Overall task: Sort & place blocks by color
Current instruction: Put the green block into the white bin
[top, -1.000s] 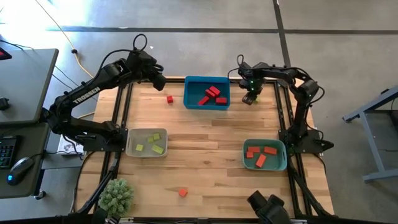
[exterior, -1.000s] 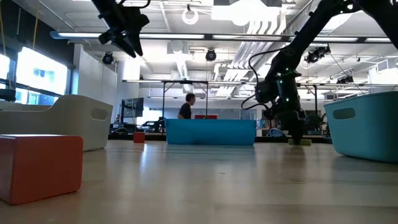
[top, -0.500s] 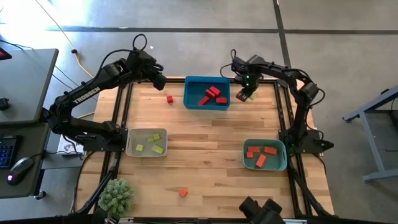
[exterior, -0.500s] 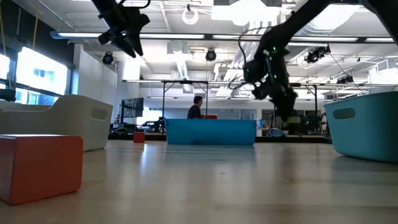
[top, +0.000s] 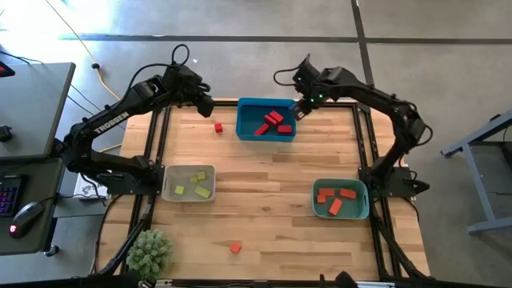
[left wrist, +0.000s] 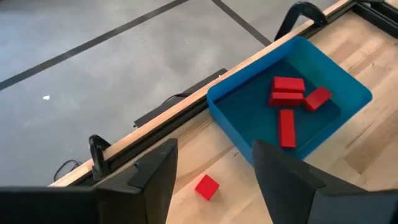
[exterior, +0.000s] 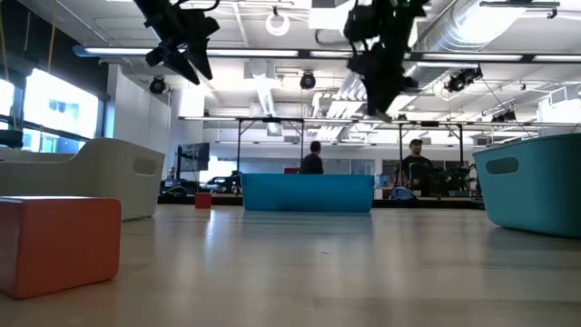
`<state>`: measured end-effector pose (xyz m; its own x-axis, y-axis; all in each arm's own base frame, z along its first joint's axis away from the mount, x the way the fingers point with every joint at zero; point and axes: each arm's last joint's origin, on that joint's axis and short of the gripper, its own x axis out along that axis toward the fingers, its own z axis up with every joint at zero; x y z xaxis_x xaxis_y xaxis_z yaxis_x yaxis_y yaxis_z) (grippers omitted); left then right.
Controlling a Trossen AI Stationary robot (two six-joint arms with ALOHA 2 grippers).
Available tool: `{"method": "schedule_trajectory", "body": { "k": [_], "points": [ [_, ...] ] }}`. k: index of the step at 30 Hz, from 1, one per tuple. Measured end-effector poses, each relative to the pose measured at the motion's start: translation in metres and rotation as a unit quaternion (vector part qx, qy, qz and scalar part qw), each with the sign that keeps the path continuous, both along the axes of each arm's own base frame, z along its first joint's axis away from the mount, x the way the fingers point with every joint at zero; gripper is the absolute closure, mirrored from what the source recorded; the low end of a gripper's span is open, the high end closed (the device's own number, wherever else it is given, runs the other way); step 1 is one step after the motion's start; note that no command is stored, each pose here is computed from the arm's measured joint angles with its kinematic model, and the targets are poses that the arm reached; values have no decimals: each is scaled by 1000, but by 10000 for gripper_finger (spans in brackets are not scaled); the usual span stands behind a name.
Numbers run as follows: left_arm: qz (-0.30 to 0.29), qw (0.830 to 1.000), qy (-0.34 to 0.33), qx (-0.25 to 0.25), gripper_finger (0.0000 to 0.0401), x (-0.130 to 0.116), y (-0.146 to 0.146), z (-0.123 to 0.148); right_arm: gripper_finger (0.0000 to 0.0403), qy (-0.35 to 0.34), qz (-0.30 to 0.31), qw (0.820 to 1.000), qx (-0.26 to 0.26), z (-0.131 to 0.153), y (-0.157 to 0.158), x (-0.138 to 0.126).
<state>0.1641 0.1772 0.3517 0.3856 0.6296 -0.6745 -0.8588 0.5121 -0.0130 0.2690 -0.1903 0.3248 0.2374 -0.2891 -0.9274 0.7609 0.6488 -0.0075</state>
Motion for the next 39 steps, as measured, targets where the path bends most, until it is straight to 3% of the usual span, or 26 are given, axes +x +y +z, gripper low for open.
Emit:
{"method": "schedule_trajectory", "body": {
  "k": [8, 17, 29, 39],
  "points": [
    [-3, 1000, -7, -1, 204, 3, -2, 0, 311, -115, -3, 991, -70, 33, 39, 23],
    [-68, 997, -26, 12, 204, 23, -18, 4, 311, -203, -1, 975, -91, 44, 76, 50],
    [-165, 984, -55, 27, 204, 55, -60, 9, 311, -313, 4, 938, -151, 63, 119, 75],
    [-213, 970, -97, 69, 204, 75, -89, 18, 311, -395, -33, 891, -221, 82, 155, 86]
  ]
}}
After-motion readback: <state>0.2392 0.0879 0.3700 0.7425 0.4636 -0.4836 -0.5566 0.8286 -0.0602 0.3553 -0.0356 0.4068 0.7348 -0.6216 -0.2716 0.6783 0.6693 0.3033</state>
